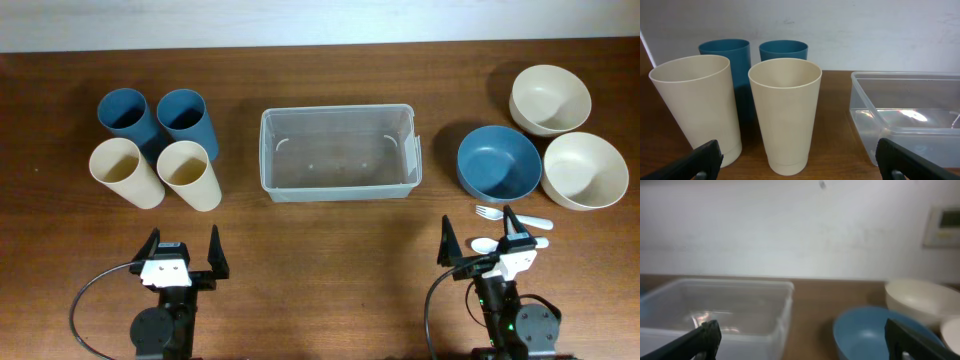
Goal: Pack container
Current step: 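Move the right gripper toward the blue bowl's near rim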
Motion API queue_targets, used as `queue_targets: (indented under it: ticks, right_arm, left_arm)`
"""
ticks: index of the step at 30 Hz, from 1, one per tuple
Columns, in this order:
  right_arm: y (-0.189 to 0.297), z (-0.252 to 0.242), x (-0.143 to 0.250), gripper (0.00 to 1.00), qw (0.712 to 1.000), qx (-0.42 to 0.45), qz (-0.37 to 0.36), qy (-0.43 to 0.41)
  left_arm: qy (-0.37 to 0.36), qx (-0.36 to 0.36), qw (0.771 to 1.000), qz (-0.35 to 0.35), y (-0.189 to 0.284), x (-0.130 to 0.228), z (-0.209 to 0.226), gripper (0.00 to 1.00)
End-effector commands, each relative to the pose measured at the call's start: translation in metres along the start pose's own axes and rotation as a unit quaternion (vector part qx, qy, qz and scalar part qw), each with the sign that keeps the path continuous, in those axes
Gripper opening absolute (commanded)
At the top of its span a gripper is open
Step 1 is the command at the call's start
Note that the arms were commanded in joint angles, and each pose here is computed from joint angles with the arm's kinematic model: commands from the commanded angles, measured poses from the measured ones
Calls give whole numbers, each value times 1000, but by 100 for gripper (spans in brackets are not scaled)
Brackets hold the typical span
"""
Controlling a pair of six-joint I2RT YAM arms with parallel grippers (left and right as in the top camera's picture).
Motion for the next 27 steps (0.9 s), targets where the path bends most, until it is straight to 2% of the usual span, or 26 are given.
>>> queue_targets:
  ticks: [1, 4, 6, 11, 14, 17, 19, 23, 27]
  right_arm:
    - [4, 10, -33, 99, 999, -22, -38, 8]
    - [7, 0, -53, 99, 999, 19, -35, -7]
    - [10, -10, -63, 99, 997, 60, -16, -42]
    - [7, -15, -97, 99, 993, 100, 45, -51]
    - [-2, -12, -119, 99, 990, 102, 84, -52]
    - [-16, 7, -135, 99, 989, 47, 123, -63]
    - [-22, 24, -133, 99, 984, -6, 162, -76]
    - [-36, 21, -120, 99, 976, -4, 200, -89]
    - [-45, -11, -114, 99, 957, 111, 199, -182]
  left_arm:
    - [-6, -6, 1000, 1, 0, 1, 2, 100]
    - [-6, -6, 1000, 1, 0, 1, 2, 100]
    - [-6, -6, 1000, 1, 0, 1, 2, 100]
    - [-6, -6, 1000, 1, 0, 1, 2, 100]
    - [-6, -6, 1000, 1, 0, 1, 2, 100]
    - [-6, -6, 1000, 1, 0, 1, 2, 100]
    - [-6, -6, 1000, 1, 0, 1, 2, 100]
    - [-6, -6, 1000, 1, 0, 1, 2, 100]
    - [-6, -6, 1000, 1, 0, 1, 2, 100]
Point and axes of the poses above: each gripper's point midway between its finger pads, its own y axis back along the fingers, its own z axis along the line the jaws close on, x = y × z, the point moved 2 cm from there along y, back along the fingers, and after that the axes turned 5 degrees about -y, right-handed, at the moved point
